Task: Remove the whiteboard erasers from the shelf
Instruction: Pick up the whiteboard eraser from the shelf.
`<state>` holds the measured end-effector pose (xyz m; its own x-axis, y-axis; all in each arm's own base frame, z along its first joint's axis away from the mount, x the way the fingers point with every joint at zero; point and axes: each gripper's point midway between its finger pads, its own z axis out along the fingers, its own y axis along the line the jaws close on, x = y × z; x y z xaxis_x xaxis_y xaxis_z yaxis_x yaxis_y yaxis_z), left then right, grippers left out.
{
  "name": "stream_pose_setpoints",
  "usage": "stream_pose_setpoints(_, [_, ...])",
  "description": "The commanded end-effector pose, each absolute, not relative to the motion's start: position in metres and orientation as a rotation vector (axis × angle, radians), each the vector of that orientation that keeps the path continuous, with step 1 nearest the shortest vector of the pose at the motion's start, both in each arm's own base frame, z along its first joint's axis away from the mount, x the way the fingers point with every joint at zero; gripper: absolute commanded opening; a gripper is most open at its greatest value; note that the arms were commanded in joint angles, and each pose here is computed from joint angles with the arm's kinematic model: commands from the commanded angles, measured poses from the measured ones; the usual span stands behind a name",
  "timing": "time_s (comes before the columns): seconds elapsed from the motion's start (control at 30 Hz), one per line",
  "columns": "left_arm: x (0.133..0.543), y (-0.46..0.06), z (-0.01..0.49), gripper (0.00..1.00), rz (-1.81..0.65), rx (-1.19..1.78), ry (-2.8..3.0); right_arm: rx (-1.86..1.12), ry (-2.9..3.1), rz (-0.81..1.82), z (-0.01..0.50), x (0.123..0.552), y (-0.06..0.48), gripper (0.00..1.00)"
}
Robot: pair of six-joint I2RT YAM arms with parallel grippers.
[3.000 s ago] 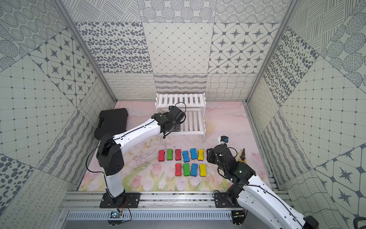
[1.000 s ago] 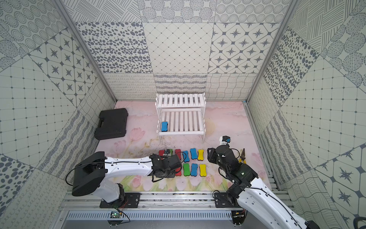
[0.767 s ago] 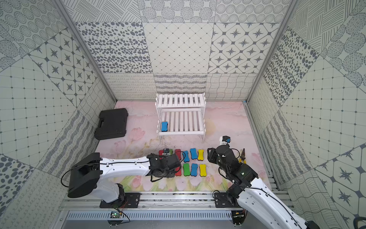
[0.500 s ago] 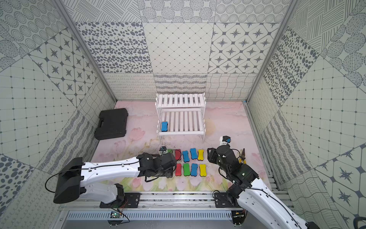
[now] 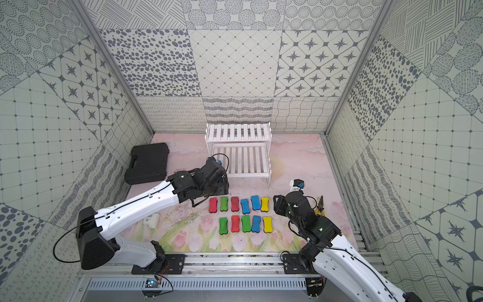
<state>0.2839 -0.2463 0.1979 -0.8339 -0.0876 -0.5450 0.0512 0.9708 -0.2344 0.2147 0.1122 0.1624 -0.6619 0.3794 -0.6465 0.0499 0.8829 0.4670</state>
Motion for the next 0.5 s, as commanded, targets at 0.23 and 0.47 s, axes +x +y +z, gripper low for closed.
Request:
stream_pose_setpoints(0.23, [0.358,-0.244,0.224,0.71,-0.153,0.094,2.333,0.299,2.233,0.525,0.164,0.221,0.113,0.47])
stream_pose_setpoints(0.47, [0.379,-0.231,0.211,0.71,-0.081,0.025,2.357,0.297,2.234,0.513,0.165,0.223,0.113,0.47])
